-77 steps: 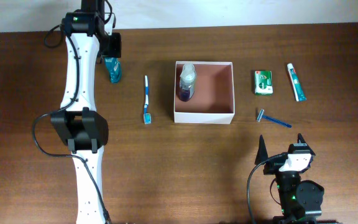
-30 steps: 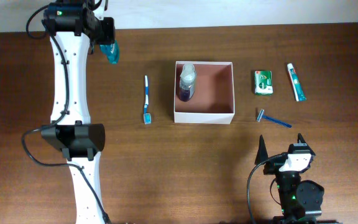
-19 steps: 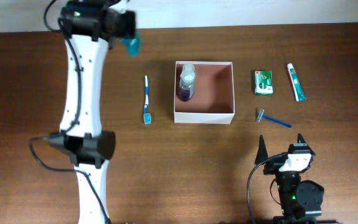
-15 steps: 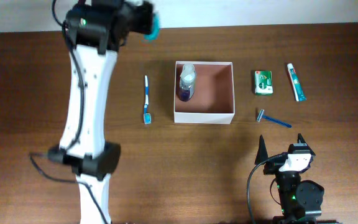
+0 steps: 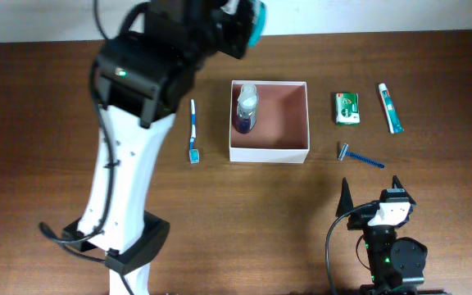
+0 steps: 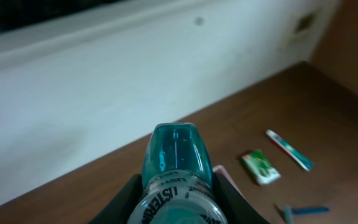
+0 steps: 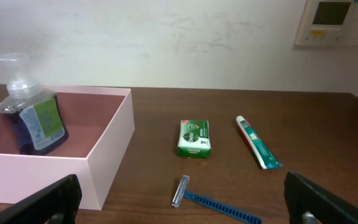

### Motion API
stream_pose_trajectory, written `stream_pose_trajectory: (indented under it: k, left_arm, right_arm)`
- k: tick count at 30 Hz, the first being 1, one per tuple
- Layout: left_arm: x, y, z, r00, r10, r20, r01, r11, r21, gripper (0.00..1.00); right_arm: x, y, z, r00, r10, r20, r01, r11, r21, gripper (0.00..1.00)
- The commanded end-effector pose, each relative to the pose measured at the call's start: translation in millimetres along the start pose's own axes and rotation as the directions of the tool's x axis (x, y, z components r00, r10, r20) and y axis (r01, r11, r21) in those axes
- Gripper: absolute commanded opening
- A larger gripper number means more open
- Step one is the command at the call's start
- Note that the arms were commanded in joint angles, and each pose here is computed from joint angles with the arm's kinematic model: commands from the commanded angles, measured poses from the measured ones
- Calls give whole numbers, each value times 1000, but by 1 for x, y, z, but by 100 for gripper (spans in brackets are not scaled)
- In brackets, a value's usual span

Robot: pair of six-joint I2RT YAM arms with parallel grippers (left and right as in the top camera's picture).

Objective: Pack container
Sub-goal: 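Lift the Listerine bottle and carry it into the pink box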

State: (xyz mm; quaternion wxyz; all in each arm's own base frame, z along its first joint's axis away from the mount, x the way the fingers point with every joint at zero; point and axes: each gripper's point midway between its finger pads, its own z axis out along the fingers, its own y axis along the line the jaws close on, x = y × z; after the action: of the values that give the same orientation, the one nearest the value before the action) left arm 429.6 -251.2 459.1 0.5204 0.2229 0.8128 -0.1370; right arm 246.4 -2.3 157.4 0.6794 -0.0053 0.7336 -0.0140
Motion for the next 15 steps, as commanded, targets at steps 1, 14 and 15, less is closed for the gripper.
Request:
stream_pose_trajectory:
  k: [1,14,15]
  left_arm:
    - [1,-39,11,999,33,2,-33,996,89,3]
    - [77,-80,110,976,93,-198,-73,991,108,3]
    - [82,-76,116,973,95,-212,-79,993,83,3]
  right_arm:
    - [2,-1,0,1000,1,-1,-1,1000,4,99]
    - [2,-1,0,1000,1,-2,-1,1000,4,99]
    - [2,-1,0,1000,1,-2,-1,1000,4,98]
